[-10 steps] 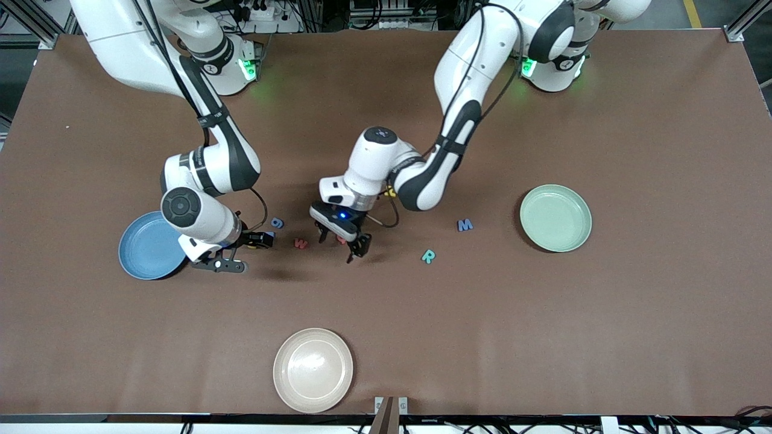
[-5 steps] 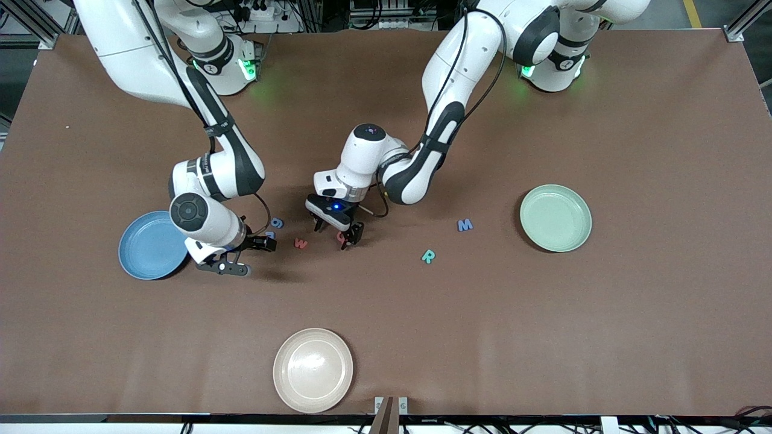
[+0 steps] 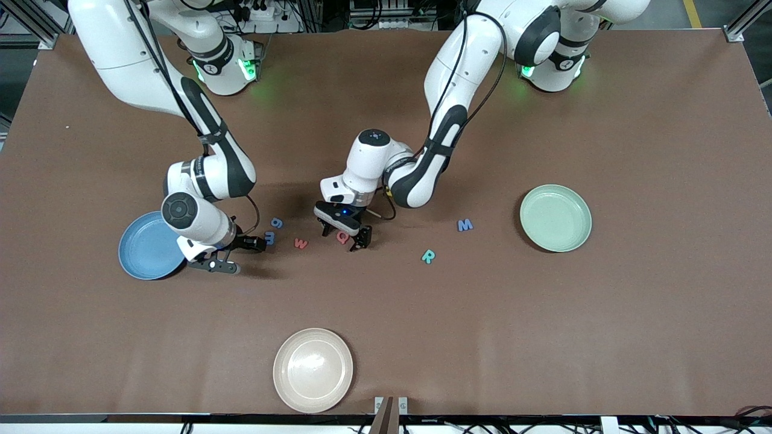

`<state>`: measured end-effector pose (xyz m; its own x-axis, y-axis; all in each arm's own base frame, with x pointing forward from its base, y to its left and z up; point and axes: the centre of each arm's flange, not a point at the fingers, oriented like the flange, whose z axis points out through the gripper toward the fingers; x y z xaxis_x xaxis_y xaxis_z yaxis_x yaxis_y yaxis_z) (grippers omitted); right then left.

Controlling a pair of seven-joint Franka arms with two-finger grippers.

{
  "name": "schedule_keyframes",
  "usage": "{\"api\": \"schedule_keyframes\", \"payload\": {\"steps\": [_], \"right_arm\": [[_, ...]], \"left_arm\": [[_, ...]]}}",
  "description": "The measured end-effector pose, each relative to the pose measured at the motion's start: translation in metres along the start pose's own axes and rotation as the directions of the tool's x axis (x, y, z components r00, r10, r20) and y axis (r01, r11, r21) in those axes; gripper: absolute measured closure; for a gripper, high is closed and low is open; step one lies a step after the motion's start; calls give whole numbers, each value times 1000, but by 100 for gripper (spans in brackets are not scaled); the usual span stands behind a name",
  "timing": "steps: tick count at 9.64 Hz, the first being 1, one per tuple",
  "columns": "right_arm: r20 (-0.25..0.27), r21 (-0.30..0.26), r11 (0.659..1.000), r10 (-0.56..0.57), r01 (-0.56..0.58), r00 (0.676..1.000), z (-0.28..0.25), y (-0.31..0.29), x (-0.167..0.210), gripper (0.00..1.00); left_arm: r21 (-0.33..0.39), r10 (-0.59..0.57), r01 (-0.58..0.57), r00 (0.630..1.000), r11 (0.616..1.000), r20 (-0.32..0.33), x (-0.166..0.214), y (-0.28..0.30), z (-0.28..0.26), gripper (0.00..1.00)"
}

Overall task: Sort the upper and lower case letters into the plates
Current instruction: 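Grasp the yellow u with the right gripper while the left gripper grasps the Q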

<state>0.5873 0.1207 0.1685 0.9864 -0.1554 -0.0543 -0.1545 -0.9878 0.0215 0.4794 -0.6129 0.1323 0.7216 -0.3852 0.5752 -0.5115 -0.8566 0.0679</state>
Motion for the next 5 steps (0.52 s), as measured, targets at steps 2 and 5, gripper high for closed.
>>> {"api": "schedule_keyframes", "payload": {"steps": [2, 5], "right_arm": [[3, -1, 1000, -1, 1, 1000, 1, 0, -1, 0], [9, -3, 1000, -2, 2, 1000, 4, 1, -4, 0]], "left_arm": [[7, -8, 8, 1000, 1000, 13, -2, -4, -4, 5], [10, -12, 12, 1000, 1000, 21, -1, -6, -14, 38]]}}
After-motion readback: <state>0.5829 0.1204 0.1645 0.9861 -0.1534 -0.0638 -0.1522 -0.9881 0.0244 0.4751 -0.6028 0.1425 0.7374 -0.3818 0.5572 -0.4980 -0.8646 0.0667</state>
